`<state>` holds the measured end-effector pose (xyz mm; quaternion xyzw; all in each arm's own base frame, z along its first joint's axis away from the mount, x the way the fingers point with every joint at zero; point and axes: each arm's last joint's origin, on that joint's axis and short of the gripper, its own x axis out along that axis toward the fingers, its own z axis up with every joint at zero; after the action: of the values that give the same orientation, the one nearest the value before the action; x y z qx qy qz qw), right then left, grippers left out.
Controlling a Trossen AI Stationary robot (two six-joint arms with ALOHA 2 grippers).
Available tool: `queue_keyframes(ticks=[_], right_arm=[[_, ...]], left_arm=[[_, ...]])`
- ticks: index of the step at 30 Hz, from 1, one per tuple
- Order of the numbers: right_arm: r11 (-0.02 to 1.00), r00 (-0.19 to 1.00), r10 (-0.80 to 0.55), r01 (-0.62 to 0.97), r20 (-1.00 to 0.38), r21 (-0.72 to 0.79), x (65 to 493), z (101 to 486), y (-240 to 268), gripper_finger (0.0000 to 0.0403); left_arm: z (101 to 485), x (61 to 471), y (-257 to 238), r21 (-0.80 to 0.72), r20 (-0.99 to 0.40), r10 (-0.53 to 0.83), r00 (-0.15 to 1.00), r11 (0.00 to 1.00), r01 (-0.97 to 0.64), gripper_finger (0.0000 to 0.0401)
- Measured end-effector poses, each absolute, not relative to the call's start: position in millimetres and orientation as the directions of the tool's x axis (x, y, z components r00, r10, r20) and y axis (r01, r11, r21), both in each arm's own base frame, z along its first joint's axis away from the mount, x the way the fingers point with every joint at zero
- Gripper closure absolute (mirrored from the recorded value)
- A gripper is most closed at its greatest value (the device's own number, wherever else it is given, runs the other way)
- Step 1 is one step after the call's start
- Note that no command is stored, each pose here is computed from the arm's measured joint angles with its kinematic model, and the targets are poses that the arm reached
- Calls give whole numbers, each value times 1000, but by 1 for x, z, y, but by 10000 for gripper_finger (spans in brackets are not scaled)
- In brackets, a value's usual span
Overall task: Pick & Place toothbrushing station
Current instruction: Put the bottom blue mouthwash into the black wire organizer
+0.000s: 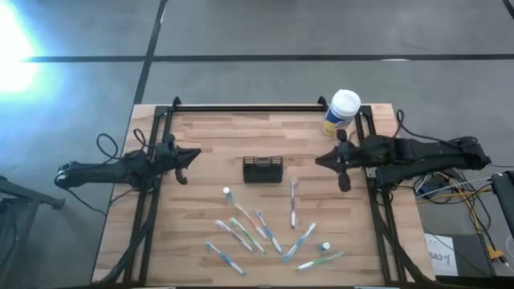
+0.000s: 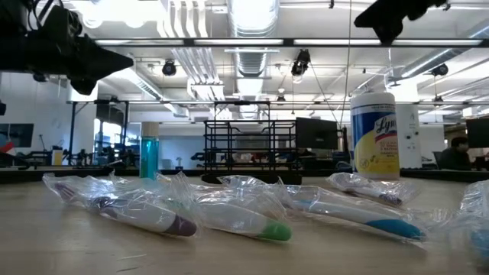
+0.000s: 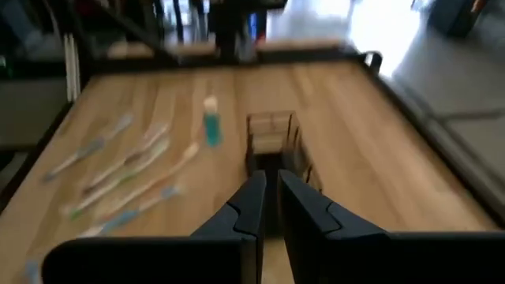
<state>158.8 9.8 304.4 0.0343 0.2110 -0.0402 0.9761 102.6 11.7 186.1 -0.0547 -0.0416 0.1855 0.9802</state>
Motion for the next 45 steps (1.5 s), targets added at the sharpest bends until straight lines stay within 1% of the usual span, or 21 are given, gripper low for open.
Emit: queue_keyframes(ticks=[5, 8, 13, 17, 20, 23, 27, 30, 33, 36, 38, 45], right_arm=[[997, 794, -50, 71, -606, 11, 169, 323, 34, 369], [999, 729, -33, 46, -683, 0, 173, 332, 52, 369], [999, 648, 36, 1, -760, 48, 180, 341, 88, 369], [997, 595, 73, -24, -800, 73, 187, 340, 119, 369], [997, 526, 80, -44, -847, 67, 194, 335, 141, 361], [996, 446, 62, -87, -893, 26, 201, 329, 162, 342], [985, 353, -4, -159, -936, -64, 213, 315, 184, 307], [969, 303, -45, -217, -952, -115, 224, 306, 196, 278], [944, 278, -65, -293, -958, -149, 235, 300, 205, 248], [915, 257, -64, -370, -964, -159, 243, 295, 213, 221], [906, 237, -46, -399, -970, -141, 245, 293, 216, 205], [913, 219, 2, -398, -976, -88, 238, 293, 229, 176]], left_arm=[[191, 102, 11, -116, 45, 360, 932, 928, -353, 387], [193, 101, 11, -116, 25, 360, 933, 928, -355, 387], [193, 101, 11, -113, 16, 360, 933, 928, -356, 387], [193, 101, 11, -114, 15, 360, 933, 928, -356, 388], [193, 101, 11, -119, 16, 360, 933, 927, -356, 389], [193, 101, 11, -116, 16, 360, 933, 927, -356, 389], [193, 101, 11, -116, 16, 360, 933, 927, -356, 389], [193, 101, 11, -116, 16, 360, 933, 927, -356, 389], [193, 101, 11, -116, 16, 360, 933, 927, -356, 389], [193, 101, 11, -116, 16, 360, 933, 927, -356, 389], [193, 101, 11, -116, 16, 360, 933, 927, -356, 389], [193, 101, 11, -118, 14, 357, 934, 928, -353, 389]])
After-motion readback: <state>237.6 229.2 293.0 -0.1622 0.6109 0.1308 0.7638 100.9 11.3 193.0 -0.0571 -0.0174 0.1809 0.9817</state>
